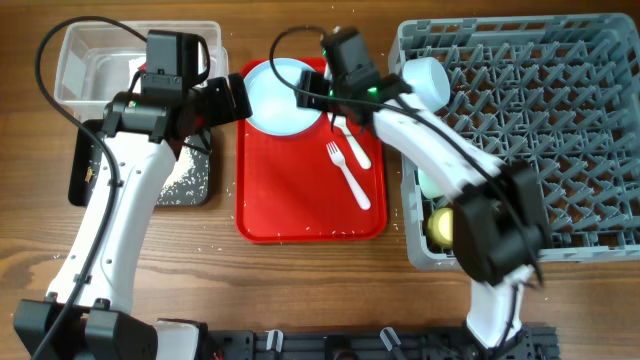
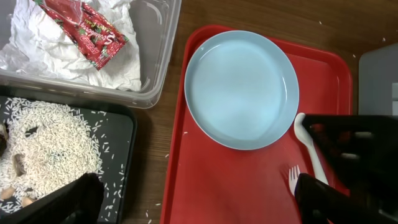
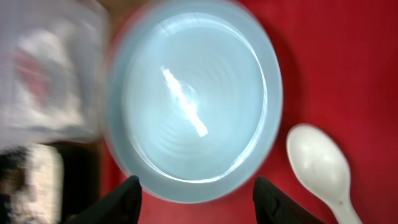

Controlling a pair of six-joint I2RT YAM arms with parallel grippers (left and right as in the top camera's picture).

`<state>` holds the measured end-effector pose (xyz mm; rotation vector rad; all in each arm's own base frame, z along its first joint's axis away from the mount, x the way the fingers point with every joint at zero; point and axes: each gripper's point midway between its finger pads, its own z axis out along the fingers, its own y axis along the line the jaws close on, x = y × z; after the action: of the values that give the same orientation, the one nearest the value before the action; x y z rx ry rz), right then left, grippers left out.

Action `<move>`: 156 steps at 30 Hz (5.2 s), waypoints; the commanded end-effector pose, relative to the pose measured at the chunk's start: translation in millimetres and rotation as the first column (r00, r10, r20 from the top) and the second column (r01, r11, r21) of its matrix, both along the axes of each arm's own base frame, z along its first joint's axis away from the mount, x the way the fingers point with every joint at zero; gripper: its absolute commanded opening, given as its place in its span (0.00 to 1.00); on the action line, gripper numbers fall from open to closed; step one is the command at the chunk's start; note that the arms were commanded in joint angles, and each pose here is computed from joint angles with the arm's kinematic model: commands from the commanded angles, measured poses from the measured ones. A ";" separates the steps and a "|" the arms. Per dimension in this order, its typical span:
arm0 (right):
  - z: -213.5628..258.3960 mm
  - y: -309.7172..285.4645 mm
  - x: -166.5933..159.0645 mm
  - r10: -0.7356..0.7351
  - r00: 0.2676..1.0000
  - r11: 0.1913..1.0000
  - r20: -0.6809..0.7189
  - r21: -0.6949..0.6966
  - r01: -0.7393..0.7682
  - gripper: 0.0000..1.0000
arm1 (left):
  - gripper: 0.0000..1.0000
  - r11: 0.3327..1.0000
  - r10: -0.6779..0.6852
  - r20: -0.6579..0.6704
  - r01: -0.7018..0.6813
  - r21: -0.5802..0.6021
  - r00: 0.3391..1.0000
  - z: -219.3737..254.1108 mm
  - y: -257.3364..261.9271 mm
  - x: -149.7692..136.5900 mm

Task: Sort waste into correct bins and load items into the dishwasher rack
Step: 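Grasp the edge of the light-blue plate with the right gripper, then stand the plate upright in the rack with the right gripper, then grasp the white spoon on the red tray with the right gripper, then drop the spoon into the rack with the right gripper, then grasp the white fork on the red tray with the right gripper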

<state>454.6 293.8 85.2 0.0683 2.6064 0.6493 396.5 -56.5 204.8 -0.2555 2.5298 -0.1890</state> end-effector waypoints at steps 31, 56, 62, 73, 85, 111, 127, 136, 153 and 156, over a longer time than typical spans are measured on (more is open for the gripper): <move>296.8 -341.3 -48.0 -0.334 0.636 0.477 0.696 -0.457 0.750 0.04 | 1.00 1.000 0.005 0.014 -0.005 0.010 1.000 4.2 3.0 2.1; 123.6 -341.5 42.2 -0.110 0.935 0.571 0.338 -0.748 0.338 1.00 | 1.00 1.000 0.005 0.013 -0.005 0.010 1.000 4.2 3.1 2.0; 244.9 -224.6 0.0 0.027 0.845 0.977 0.534 -0.192 0.090 1.00 | 1.00 1.000 0.005 0.014 -0.005 0.010 1.000 4.3 3.0 2.1; 68.1 -94.3 -9.2 0.260 0.959 0.941 0.111 -0.252 -0.225 0.85 | 1.00 1.000 0.005 0.014 -0.005 0.010 1.000 4.2 3.0 2.1; -79.2 -84.8 -23.4 0.275 0.943 0.890 -0.188 -0.321 -0.324 0.41 | 1.00 1.000 0.005 0.014 -0.005 0.010 1.000 4.2 3.0 2.1; -30.3 -64.9 -26.0 0.321 0.937 0.896 -0.134 -0.276 -0.347 0.04 | 1.00 1.000 0.005 0.013 -0.005 0.010 1.000 4.2 3.1 2.0; 135.9 -299.9 -94.9 -0.188 0.982 0.829 -0.023 -0.540 0.146 0.04 | 1.00 1.000 0.005 0.014 -0.005 0.010 1.000 4.2 3.0 2.1; 72.6 -325.4 -125.9 -0.278 0.946 0.783 -0.166 -0.609 0.123 0.52 | 1.00 1.000 0.005 0.013 -0.005 0.010 1.000 4.2 3.1 2.0; 25.4 -50.7 -99.4 0.425 0.881 0.809 -0.210 -0.347 -0.473 0.47 | 1.00 1.000 0.005 0.014 -0.005 0.010 1.000 4.2 3.0 2.1; -24.2 -55.9 -112.5 0.409 0.842 0.785 -0.352 -0.334 -0.521 0.47 | 1.00 1.000 0.005 0.014 -0.005 0.010 1.000 4.2 3.0 2.1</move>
<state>350.9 243.0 98.6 -0.6613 2.8865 0.2633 396.5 -56.5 204.8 -0.2555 2.5302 -0.1889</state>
